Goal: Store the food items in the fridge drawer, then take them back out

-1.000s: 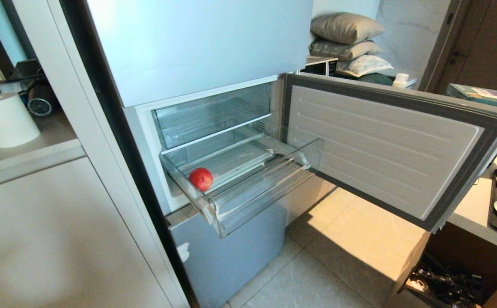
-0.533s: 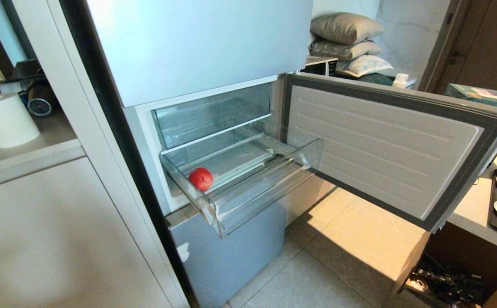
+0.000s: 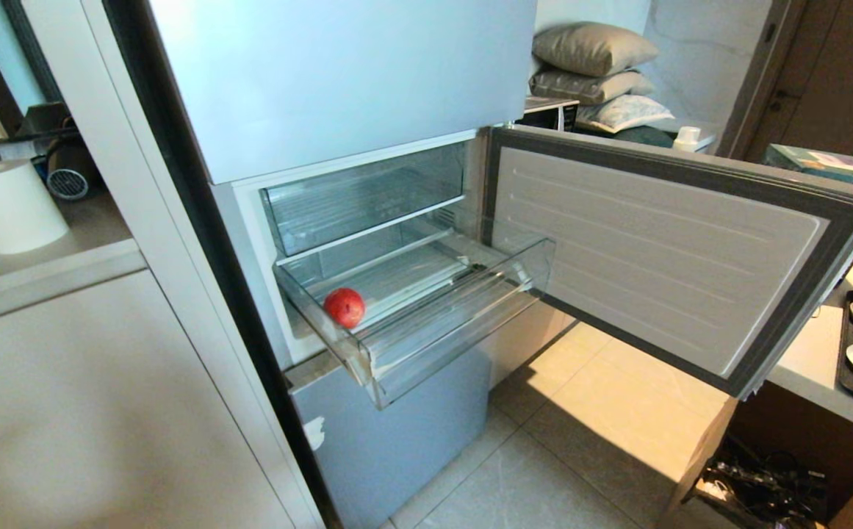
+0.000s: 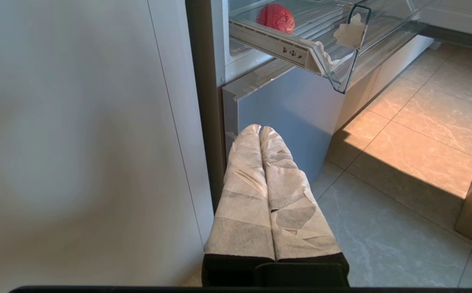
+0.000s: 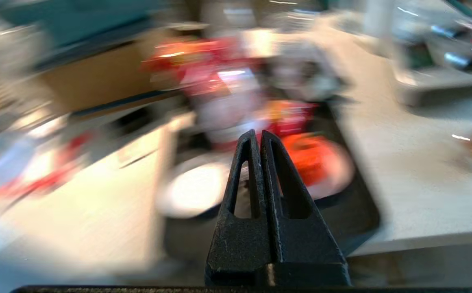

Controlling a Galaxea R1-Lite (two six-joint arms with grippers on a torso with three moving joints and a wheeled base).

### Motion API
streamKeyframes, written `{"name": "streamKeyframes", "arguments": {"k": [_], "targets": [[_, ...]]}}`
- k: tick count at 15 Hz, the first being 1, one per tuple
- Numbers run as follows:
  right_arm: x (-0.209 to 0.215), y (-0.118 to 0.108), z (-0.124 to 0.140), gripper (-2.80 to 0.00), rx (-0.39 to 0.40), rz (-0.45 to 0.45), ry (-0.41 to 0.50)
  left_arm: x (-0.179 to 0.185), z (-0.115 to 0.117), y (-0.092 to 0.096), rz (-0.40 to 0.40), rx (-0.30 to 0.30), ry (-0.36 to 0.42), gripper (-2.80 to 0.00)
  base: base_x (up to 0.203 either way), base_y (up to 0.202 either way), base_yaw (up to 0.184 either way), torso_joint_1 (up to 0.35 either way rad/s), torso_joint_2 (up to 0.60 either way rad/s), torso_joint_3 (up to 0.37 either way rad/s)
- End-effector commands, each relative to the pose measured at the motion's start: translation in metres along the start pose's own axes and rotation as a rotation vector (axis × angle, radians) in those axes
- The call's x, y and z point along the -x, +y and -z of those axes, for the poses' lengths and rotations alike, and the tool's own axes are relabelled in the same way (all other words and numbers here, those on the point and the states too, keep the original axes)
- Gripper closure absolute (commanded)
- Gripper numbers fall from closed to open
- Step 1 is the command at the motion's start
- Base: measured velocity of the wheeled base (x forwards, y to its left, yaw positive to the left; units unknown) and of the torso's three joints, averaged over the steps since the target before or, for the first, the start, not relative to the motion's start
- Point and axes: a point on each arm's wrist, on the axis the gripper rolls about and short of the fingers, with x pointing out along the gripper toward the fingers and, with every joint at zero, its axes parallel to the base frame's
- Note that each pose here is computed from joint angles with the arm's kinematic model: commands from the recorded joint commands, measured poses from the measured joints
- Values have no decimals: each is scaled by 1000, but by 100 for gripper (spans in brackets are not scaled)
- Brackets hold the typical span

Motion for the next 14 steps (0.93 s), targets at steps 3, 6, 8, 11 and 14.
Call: {"name": "streamKeyframes", "arguments": {"k": [3,6,8,11,14], "targets": [[142,91,4,0,81,-465,-46,0,0,0,-1,0,0,0,0,0,0,0,0,0],[228,82,35,0,142,-772,34,0,0,0,-1,0,0,0,0,0,0,0,0,0],[262,53,63,0,231,-856,80,0,0,0,-1,0,0,0,0,0,0,0,0,0],[282,17,114,0,356,-891,106,0,0,0,-2,0,0,0,0,0,0,0,0,0],[293,-4,137,0,388,-875,58,0,0,0,-1,0,0,0,0,0,0,0,0,0]]}}
